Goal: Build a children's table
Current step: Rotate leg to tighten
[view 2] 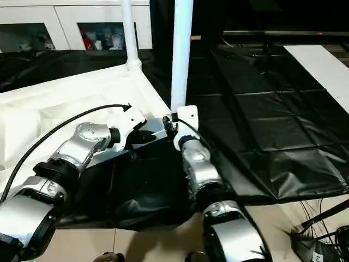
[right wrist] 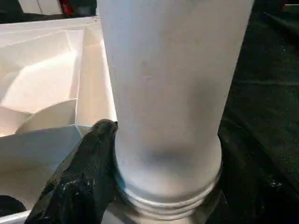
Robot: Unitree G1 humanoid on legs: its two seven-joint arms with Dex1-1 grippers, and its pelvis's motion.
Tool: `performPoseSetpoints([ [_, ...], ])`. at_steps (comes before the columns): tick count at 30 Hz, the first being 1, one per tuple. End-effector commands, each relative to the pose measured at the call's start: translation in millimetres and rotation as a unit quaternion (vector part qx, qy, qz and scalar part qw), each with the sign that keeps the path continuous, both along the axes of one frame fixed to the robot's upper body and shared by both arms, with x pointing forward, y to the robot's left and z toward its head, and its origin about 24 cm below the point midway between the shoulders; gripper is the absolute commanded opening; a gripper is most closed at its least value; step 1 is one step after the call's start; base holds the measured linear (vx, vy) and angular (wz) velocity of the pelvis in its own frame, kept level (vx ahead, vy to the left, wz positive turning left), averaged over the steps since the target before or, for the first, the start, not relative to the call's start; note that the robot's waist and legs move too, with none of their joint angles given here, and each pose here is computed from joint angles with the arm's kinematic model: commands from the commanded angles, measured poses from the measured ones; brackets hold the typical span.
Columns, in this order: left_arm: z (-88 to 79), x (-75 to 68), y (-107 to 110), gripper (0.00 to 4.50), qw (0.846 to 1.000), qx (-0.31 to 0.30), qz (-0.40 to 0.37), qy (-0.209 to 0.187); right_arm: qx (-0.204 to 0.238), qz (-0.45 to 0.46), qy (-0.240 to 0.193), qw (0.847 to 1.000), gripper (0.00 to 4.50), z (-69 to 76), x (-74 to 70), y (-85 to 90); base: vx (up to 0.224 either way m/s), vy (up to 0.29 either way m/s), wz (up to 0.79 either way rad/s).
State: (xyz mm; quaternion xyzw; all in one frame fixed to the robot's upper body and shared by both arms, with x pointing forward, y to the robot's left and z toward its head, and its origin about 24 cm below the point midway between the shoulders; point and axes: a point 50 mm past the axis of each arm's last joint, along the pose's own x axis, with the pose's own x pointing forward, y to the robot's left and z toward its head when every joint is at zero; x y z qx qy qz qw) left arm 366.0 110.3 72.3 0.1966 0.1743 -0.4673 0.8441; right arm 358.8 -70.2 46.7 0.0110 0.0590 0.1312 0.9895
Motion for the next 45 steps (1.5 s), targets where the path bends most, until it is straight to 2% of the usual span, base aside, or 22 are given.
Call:
performPoseSetpoints([
  [1, -6.5, -3.7, 0, 0.0, 1.0, -0.01, -0.005, 0.006, 0.024, 0.01, 0.002, 1.0, 3.28, -3.4, -2.9, -0.2, 0.0, 0.0, 0.0],
  [6, -7.7, -6.6, 2, 0.0, 1.0, -0.01, -0.02, 0.011, 0.011, 0.003, -0.034, 0.999, 3.61, 7.0, 1.0, -17.0, 0.0, 0.0, 0.0],
  [7, -7.8, -7.3, 3, 0.0, 1.0, -0.009, -0.024, 0.011, 0.008, 0.013, -0.048, 0.999, 3.73, 13.4, 2.8, -25.9, 0.0, 0.0, 0.0],
  [9, -7.8, -7.4, 4, 0.0, 1.0, -0.009, -0.024, 0.011, 0.006, 0.02, -0.05, 0.999, 3.89, 15.0, 3.2, -28.1, 0.0, 0.0, 0.0],
  [11, -7.5, -8.8, 7, 0.0, 0.999, -0.008, -0.033, 0.014, -0.013, 0.114, -0.055, 0.992, 3.89, 20.0, 0.2, -36.7, 0.0, 0.0, 0.0],
  [12, -7.4, -9.0, 7, 0.0, 0.999, -0.008, -0.035, 0.014, -0.015, 0.128, -0.054, 0.99, 3.89, 20.7, -0.7, -38.5, 0.0, 0.0, 0.0],
  [13, -7.3, -9.9, 8, 0.0, 0.999, -0.008, -0.041, 0.016, -0.019, 0.166, -0.051, 0.985, 3.89, 21.3, -3.5, -42.8, 0.0, 0.0, 0.0],
  [14, -7.1, -12.0, 10, 0.0, 0.998, -0.008, -0.055, 0.021, -0.03, 0.23, -0.044, 0.972, 3.89, 20.8, -10.3, -48.6, 0.0, 0.0, 0.0],
  [15, -7.1, -12.0, 10, 0.0, 0.998, -0.008, -0.055, 0.021, -0.03, 0.23, -0.044, 0.972, 3.89, 20.8, -10.3, -48.6, 0.0, 0.0, 0.0],
  [17, -5.9, -17.6, 14, 0.0, 0.995, -0.012, -0.093, 0.032, -0.065, 0.328, -0.027, 0.942, 3.89, 17.4, -24.6, -58.7, 0.0, 0.0, 0.0],
  [19, -5.2, -22.1, 16, 0.0, 0.992, -0.013, -0.121, 0.04, -0.077, 0.374, -0.018, 0.924, 3.89, 15.7, -32.6, -64.4, 0.0, 0.0, 0.0],
  [20, -4.3, -27.6, 19, 0.0, 0.986, -0.015, -0.155, 0.053, -0.082, 0.411, -0.007, 0.908, 3.89, 14.8, -39.7, -69.9, 0.0, 0.0, 0.0],
  [21, -3.7, -30.4, 21, 0.0, 0.983, -0.017, -0.17, 0.063, -0.08, 0.425, 0.0, 0.902, 3.89, 14.7, -42.3, -72.3, 0.0, 0.0, 0.0],
  [26, 0.4, -39.9, 24, 0.0, 0.97, -0.027, -0.218, 0.1, -0.083, 0.464, 0.012, 0.882, 3.89, 16.1, -49.5, -77.7, 0.0, 0.0, 0.0],
  [30, 2.1, -40.4, 27, 0.0, 0.969, -0.013, -0.225, 0.102, -0.083, 0.474, 0.015, 0.877, 3.89, 18.4, -49.5, -78.2, 0.0, 0.0, 0.0],
  [35, 4.9, -40.6, 29, 0.0, 0.968, -0.01, -0.227, 0.104, -0.098, 0.514, 0.043, 0.851, 3.89, 14.2, -53.7, -75.9, 0.0, 0.0, 0.0],
  [36, 4.9, -40.4, 29, 0.0, 0.969, -0.01, -0.226, 0.103, -0.101, 0.515, 0.047, 0.85, 3.89, 13.0, -53.5, -75.8, 0.0, 0.0, 0.0],
  [37, 4.9, -40.2, 29, 0.0, 0.969, -0.009, -0.225, 0.103, -0.105, 0.515, 0.049, 0.849, 3.63, 12.0, -53.3, -75.5, 0.0, 0.0, 0.0],
  [45, 4.1, -40.3, 31, 0.0, 0.97, -0.006, -0.22, 0.101, -0.086, 0.496, 0.043, 0.863, 2.98, 14.5, -46.6, -68.9, 0.0, 0.0, 0.0],
])
